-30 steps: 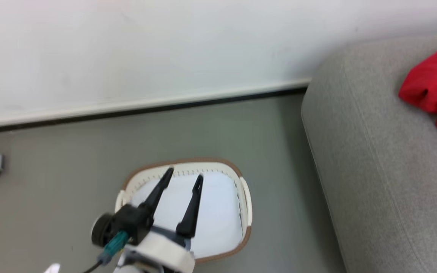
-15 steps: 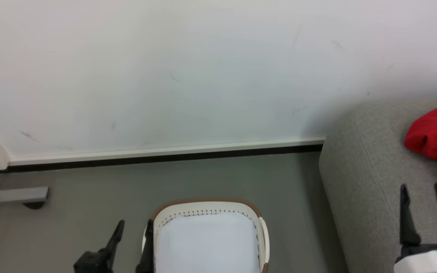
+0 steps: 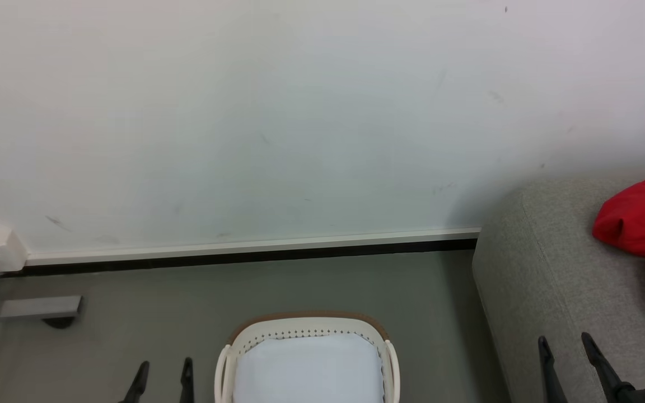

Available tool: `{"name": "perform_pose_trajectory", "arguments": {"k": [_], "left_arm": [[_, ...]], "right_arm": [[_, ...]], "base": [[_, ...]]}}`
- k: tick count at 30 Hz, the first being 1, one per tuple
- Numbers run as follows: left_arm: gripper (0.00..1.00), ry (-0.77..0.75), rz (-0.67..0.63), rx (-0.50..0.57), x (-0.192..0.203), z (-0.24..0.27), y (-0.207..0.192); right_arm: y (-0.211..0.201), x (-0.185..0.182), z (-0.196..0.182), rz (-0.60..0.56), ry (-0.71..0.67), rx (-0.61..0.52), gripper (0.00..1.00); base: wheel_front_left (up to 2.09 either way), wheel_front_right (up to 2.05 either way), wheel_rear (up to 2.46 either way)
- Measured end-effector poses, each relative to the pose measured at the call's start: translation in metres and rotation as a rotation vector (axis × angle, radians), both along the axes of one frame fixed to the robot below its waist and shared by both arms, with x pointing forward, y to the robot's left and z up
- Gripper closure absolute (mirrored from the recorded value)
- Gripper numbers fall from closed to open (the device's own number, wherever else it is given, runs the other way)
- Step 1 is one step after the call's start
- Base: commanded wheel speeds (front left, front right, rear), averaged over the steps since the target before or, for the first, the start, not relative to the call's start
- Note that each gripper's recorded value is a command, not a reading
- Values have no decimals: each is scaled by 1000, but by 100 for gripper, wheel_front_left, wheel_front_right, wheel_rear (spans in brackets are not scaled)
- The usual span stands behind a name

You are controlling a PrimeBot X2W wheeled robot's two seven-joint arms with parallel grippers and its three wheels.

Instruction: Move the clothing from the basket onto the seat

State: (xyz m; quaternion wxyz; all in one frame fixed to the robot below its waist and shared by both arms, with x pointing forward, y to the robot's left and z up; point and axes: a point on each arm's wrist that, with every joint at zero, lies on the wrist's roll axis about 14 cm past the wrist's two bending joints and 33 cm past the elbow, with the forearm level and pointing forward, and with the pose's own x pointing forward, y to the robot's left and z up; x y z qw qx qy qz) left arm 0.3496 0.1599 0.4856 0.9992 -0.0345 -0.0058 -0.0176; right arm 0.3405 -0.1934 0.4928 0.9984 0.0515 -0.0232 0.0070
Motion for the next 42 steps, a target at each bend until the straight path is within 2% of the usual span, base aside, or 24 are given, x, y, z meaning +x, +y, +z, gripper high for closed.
{"name": "perform_pose_trajectory", "arguments": {"k": [9, 39, 40, 42], "left_arm": [[0, -3, 29, 23, 0, 0, 9], [0, 6, 49, 10, -5, -4, 15], [100, 9, 48, 10, -6, -5, 15], [100, 31, 47, 7, -8, -11, 13]], "right_arm": [[12, -1, -11, 33, 35, 18, 0], [25, 1, -8, 71, 26, 42, 0], [26, 1, -8, 73, 28, 42, 100], [26, -2, -16, 72, 50, 45, 100]], "base": [[0, 0, 0], [0, 0, 0], [0, 0, 0], [0, 0, 0]]}}
